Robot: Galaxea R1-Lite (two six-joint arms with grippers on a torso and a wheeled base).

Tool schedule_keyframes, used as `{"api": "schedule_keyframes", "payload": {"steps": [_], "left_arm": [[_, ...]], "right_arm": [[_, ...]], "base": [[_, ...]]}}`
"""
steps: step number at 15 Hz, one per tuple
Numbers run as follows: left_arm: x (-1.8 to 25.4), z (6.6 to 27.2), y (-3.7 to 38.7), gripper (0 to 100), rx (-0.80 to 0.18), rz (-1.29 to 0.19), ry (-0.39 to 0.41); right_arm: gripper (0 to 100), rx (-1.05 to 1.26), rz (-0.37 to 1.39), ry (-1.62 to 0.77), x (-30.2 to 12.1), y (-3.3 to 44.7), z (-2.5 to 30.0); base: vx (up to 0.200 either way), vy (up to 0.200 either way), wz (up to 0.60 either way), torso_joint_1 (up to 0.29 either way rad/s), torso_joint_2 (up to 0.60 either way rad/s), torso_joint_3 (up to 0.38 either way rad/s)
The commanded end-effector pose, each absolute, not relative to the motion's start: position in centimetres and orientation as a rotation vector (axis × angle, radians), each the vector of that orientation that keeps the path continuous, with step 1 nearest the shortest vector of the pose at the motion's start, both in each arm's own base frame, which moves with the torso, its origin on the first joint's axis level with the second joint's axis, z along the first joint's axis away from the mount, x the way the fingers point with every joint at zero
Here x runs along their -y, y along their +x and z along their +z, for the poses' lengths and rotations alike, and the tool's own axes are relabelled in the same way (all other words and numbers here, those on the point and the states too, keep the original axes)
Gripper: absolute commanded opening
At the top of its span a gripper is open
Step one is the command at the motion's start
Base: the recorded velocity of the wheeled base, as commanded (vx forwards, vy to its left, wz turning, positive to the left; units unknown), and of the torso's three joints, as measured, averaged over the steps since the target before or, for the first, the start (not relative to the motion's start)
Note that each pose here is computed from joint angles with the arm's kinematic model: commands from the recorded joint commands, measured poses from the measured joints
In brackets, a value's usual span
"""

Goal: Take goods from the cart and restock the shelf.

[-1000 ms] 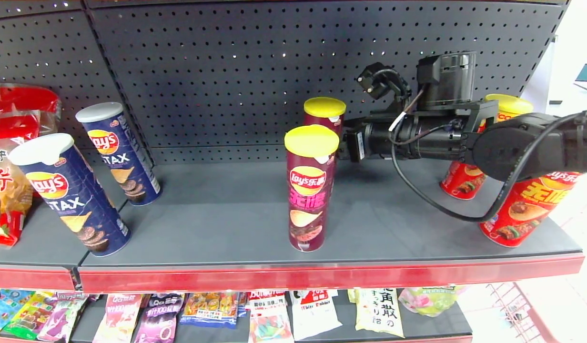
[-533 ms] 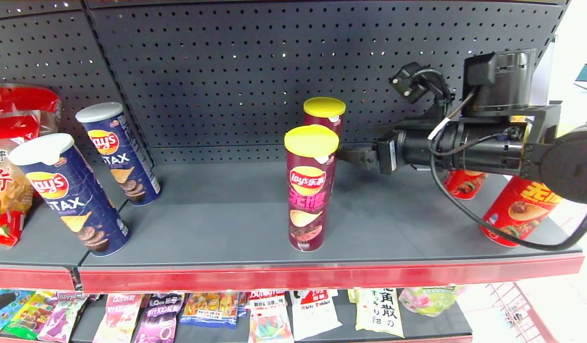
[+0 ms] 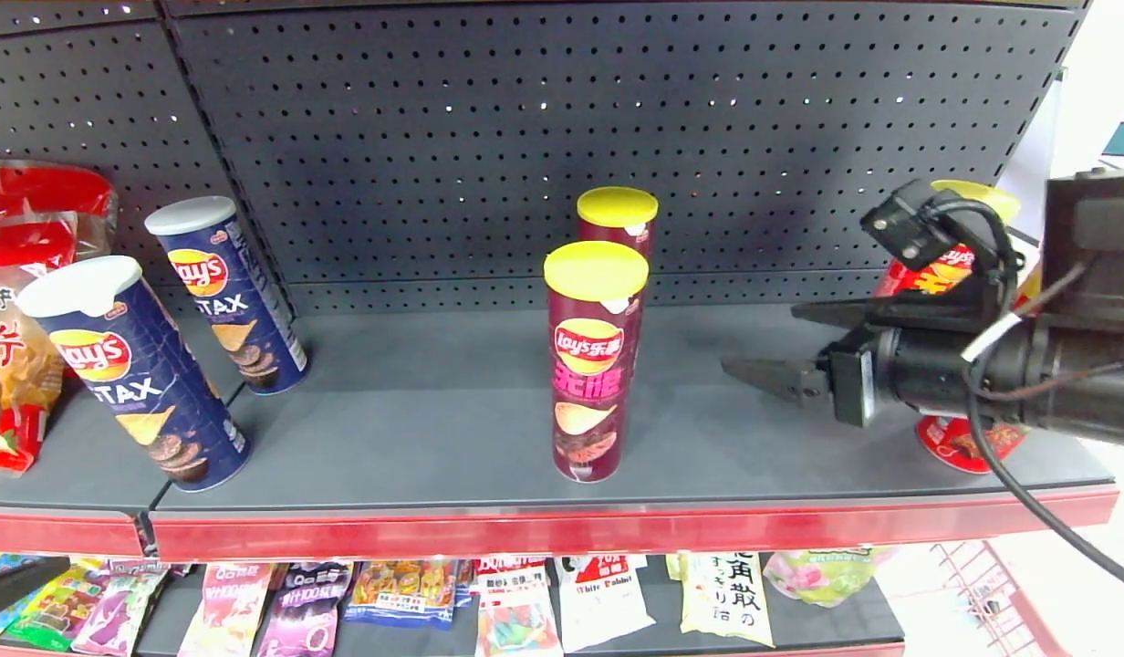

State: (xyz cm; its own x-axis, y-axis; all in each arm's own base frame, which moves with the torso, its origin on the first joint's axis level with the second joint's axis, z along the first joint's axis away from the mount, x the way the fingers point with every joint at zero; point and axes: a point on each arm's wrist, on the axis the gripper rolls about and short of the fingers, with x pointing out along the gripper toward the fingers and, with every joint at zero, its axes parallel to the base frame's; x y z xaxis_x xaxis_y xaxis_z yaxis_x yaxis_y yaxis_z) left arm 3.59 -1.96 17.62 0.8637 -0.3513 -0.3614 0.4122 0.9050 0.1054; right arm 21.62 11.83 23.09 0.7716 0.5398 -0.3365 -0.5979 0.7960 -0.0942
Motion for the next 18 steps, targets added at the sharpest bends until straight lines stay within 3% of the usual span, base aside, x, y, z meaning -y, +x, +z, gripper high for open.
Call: {"api": "schedule_keyframes", "payload": {"steps": [1,2,3,5,9,11,15,18], "left_arm": [[2.9,17.6,4.8,100,-0.379,-0.411,0.196],[2.9,17.6,4.8,100,-0.379,-0.411,0.196],[5.3,17.8,8.2,100,-0.391,-0.415,0.186],[7.2,17.9,10.9,100,-0.399,-0.409,0.156],[9.7,17.2,14.4,100,-0.464,-0.406,0.175],[11.5,17.1,16.9,100,-0.474,-0.395,0.128],[13.5,15.3,19.9,100,-0.523,-0.389,0.145],[15.2,15.1,22.8,100,-0.468,-0.387,0.113]], "right_arm": [[100,-0.250,0.622,-0.171,-9.7,16.4,23.4],[100,-0.250,0.622,-0.171,-9.7,16.4,23.4],[100,-0.202,0.595,-0.157,-6.6,10.8,21.8],[100,-0.166,0.556,-0.151,-4.6,7.7,20.8],[100,-0.188,0.478,-0.132,-1.0,2.1,19.7],[100,-0.154,0.375,-0.106,-0.3,0.7,19.4],[100,-0.130,0.303,-0.069,0.0,-0.1,19.4],[100,-0.122,0.302,-0.067,0.1,-0.2,19.5]], "base": [[0.000,0.000,0.00,0.000,0.00,0.000],[0.000,0.000,0.00,0.000,0.00,0.000],[0.000,0.000,0.00,0.000,0.00,0.000],[0.000,0.000,0.00,0.000,0.00,0.000],[0.000,0.000,0.00,0.000,0.00,0.000],[0.000,0.000,0.00,0.000,0.00,0.000],[0.000,0.000,0.00,0.000,0.00,0.000],[0.000,0.000,0.00,0.000,0.00,0.000]]}}
